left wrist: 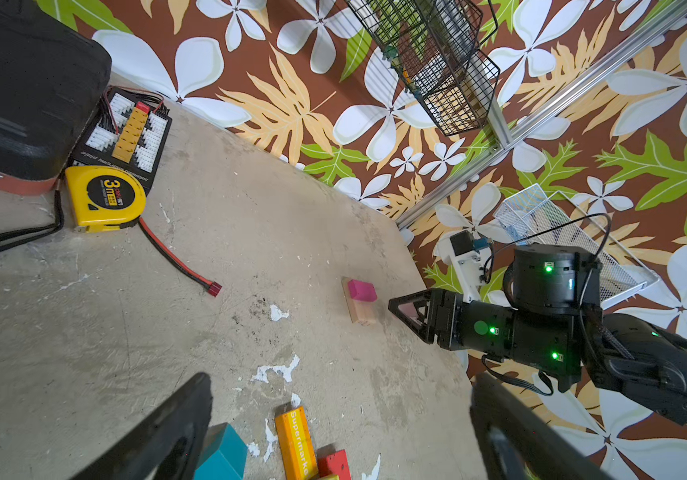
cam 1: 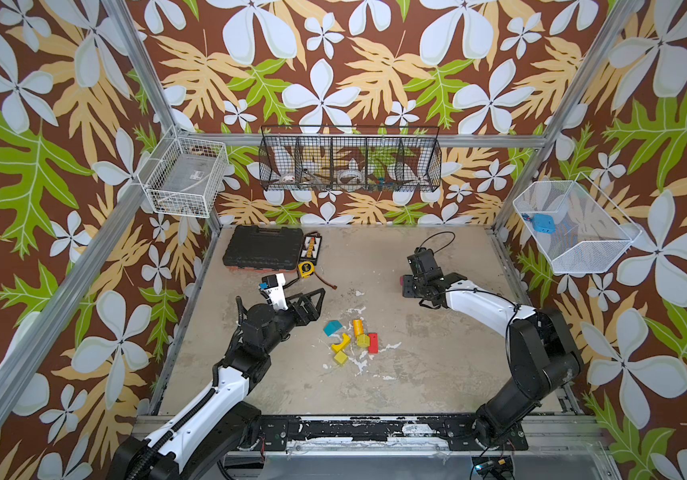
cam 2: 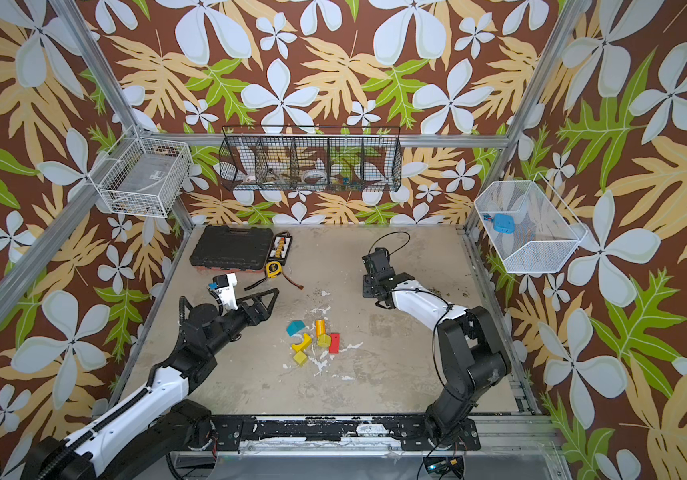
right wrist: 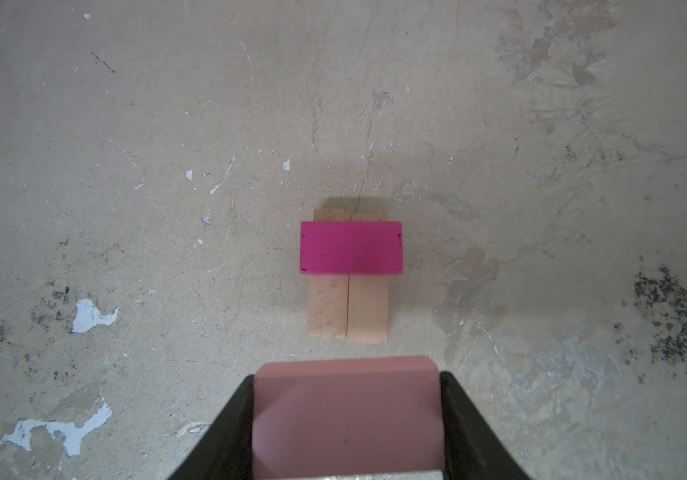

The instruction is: Build the wood block tower

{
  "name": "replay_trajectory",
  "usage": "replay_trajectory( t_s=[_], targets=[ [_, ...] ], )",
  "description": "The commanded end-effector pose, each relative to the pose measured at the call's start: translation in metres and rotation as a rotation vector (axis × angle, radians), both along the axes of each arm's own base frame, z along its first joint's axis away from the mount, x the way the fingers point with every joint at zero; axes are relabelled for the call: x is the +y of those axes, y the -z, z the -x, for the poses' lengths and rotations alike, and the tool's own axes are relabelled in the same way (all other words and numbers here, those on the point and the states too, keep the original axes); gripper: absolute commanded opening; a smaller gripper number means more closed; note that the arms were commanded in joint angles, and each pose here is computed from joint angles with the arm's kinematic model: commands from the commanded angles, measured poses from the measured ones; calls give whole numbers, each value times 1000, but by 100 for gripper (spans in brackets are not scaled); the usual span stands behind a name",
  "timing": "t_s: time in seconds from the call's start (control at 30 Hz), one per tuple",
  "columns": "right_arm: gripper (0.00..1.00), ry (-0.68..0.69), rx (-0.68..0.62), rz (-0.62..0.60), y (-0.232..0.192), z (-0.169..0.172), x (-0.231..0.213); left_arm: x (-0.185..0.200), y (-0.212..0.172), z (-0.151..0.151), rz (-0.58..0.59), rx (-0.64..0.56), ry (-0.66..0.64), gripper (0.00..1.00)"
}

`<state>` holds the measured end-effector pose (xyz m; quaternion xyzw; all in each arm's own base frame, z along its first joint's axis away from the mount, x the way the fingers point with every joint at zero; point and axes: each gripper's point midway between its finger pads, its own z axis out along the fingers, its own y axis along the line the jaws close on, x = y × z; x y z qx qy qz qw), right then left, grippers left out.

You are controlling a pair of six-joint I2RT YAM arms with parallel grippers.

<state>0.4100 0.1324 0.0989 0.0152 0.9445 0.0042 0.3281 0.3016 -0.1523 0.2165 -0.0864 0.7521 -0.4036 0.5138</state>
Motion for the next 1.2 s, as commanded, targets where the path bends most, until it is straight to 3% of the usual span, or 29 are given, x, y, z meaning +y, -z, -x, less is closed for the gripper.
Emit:
replay_trajectory(
  t_s=[0.0, 0.47, 1.17],
  targets=[
    [35, -16, -17, -4, 0, -7, 4, -3, -7, -1, 0, -23, 15, 98],
    [37, -29, 66, 38, 31, -14, 8, -1, -15, 0, -5, -42, 11, 98],
    [42, -13, 65, 52, 39, -21, 4, -2, -16, 0, -5, -43, 16, 98]
  ],
)
